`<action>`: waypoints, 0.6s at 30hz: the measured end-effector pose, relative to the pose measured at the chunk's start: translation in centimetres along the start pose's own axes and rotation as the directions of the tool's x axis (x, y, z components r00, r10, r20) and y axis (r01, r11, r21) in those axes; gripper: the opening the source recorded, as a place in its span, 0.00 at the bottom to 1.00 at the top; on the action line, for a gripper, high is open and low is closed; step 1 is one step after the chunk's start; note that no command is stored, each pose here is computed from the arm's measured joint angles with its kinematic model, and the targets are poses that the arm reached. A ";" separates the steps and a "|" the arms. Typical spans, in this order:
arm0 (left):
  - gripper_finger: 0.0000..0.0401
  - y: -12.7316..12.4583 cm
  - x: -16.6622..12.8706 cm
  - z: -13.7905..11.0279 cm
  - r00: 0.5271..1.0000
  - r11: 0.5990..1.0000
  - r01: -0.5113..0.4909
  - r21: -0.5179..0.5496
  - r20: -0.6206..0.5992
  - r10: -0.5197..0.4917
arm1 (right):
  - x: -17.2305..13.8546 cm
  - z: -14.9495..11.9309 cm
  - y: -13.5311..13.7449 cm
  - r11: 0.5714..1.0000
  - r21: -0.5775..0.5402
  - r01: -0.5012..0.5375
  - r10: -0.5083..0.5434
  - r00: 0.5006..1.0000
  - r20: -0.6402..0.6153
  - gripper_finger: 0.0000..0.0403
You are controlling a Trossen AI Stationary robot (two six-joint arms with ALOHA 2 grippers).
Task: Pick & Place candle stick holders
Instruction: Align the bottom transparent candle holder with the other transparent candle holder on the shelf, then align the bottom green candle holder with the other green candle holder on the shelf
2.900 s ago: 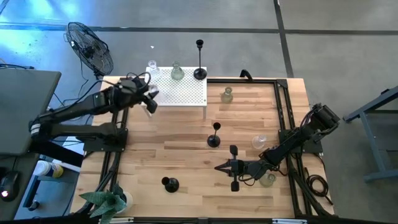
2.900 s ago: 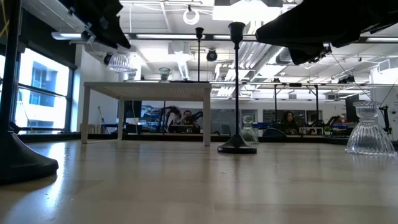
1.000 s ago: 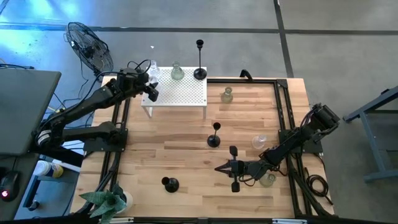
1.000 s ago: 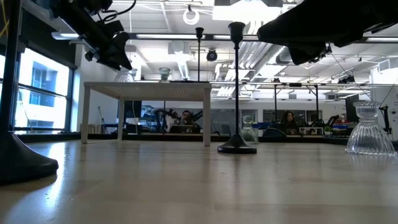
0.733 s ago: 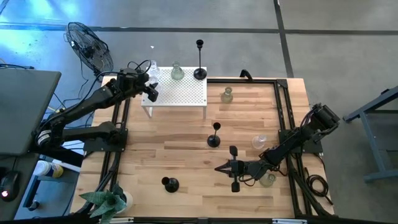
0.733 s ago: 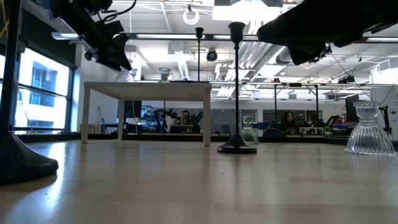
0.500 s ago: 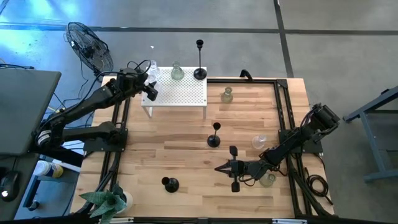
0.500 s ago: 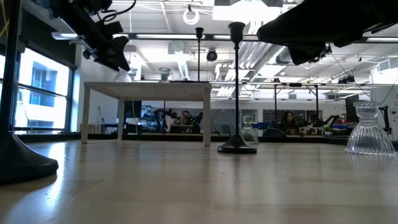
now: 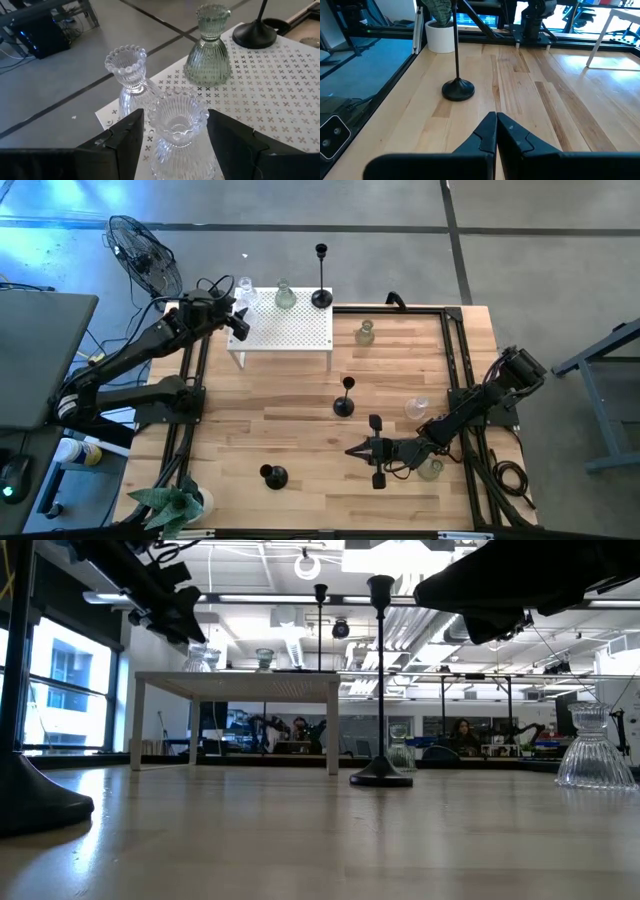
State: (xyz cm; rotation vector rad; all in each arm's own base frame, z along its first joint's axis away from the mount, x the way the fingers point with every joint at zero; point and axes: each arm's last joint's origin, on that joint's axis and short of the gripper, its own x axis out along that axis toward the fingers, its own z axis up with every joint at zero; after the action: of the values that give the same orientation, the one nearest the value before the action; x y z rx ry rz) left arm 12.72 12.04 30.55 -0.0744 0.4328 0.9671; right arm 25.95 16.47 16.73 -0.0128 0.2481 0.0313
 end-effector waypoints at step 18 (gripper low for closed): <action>0.51 0.1 -3.4 1.0 0.988 0.995 0.103 0.020 0.118 -0.104 | 0.0 0.0 0.1 1.000 0.002 -0.023 0.023 1.000 -0.004 0.00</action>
State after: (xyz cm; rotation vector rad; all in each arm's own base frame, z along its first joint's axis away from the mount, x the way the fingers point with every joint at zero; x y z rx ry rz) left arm 11.31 9.73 32.82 -0.0264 0.3227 0.8612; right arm 25.94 16.54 16.72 -0.0075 0.2520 0.0543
